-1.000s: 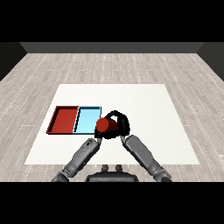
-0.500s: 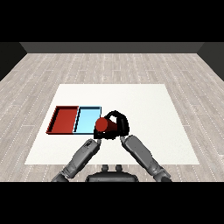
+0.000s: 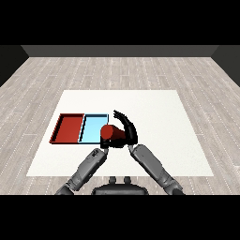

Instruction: Pick the red can and put it in the red box

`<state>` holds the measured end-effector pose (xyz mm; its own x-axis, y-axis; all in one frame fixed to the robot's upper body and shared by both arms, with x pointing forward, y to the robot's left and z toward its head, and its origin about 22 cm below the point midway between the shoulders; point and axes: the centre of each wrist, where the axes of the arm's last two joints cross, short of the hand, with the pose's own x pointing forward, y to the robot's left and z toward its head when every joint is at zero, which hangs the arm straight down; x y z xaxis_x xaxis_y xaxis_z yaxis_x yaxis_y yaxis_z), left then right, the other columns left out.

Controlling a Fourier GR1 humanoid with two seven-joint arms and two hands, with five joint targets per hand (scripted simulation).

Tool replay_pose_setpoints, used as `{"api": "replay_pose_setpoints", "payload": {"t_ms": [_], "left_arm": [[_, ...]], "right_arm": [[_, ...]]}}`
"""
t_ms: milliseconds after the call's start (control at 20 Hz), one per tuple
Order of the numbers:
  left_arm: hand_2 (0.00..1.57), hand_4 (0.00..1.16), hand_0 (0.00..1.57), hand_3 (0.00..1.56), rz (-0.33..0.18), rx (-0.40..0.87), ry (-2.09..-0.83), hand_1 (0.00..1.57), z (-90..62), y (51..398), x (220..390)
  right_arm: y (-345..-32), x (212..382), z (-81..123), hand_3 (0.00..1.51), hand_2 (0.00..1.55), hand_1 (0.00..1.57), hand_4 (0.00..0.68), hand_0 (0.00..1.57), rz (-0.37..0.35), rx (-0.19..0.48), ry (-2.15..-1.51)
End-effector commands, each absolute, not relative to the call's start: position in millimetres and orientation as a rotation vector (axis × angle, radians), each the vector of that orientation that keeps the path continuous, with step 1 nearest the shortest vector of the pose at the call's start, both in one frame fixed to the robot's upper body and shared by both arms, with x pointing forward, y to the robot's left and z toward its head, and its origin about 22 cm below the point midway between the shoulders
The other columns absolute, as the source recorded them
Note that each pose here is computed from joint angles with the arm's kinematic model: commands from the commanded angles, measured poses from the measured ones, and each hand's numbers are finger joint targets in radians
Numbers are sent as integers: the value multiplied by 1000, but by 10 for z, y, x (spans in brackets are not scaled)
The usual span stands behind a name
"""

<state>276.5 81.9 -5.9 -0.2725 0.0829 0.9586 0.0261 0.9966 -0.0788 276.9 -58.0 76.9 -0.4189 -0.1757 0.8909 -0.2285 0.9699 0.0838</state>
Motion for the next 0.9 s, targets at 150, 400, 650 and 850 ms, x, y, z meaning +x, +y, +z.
{"api": "replay_pose_setpoints", "payload": {"t_ms": [150, 400, 650, 850], "left_arm": [[1571, 1136, 1571, 1497, 91, -102, -1904, 1571, -54, 605, 2699], [1571, 1135, 1571, 1478, 67, -70, -1886, 1571, -142, 866, 2707], [1571, 1132, 1571, 1456, 82, -22, -1924, 1571, -24, 971, 2942], [1558, 1132, 1571, 1467, 85, -23, -1908, 1571, 148, 922, 2912]], "right_arm": [[-628, 2855, 752, 0, 0, 0, 0, 0, 39, 246, -1982], [-736, 2631, 923, 0, 0, 0, 0, 0, 34, 277, -1988], [-853, 2677, 906, 0, 0, 0, 0, 0, -37, 314, -1974], [-1289, 2468, 951, 0, 0, 0, 0, 0, -29, 303, -2038]]}}
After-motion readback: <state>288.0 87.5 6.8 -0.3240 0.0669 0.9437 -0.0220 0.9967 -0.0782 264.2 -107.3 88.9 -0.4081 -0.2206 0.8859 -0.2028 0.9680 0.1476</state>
